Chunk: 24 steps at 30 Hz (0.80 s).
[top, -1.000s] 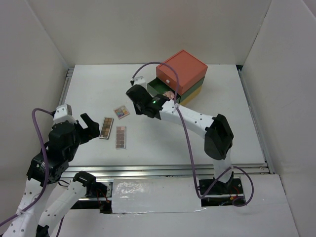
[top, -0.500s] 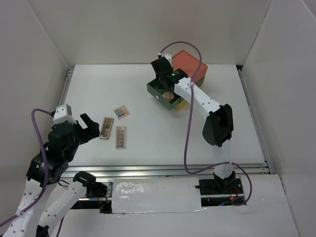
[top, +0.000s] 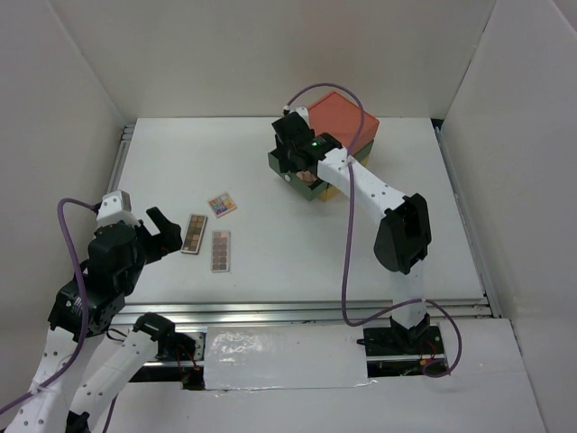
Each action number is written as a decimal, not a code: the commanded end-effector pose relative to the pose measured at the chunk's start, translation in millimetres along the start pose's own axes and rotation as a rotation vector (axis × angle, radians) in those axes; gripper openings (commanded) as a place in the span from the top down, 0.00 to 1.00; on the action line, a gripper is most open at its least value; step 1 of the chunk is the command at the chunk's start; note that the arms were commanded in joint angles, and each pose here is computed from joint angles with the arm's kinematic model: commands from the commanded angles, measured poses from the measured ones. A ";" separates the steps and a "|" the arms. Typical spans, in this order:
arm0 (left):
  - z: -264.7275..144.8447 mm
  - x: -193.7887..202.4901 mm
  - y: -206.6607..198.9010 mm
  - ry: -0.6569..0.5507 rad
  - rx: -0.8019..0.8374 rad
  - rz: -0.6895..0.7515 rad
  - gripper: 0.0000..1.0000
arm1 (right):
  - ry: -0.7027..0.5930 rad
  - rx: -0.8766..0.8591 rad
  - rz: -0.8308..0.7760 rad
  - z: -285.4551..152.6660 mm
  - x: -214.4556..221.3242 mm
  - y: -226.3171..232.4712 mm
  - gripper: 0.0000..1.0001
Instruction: Organize the makeup
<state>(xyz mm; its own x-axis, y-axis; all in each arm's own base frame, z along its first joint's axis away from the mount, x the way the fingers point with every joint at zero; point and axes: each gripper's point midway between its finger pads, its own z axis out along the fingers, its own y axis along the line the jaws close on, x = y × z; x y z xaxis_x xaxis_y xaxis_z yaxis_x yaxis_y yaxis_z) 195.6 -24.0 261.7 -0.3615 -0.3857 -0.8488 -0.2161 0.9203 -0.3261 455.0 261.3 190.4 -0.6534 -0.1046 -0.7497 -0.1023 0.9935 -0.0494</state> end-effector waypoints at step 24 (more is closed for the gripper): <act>2.2 -7.0 -5.2 -0.028 0.023 0.004 0.01 | -0.014 0.226 -0.256 35.1 15.9 10.2 0.90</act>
<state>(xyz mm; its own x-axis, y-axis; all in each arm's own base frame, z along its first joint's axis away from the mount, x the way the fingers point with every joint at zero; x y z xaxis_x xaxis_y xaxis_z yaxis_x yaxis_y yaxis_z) 195.6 -24.1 261.6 -0.3624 -0.3849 -0.8488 -0.2153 0.9207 -0.3255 451.5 290.3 125.4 -0.6586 -0.3581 -0.6619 -0.1774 0.9286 -0.3259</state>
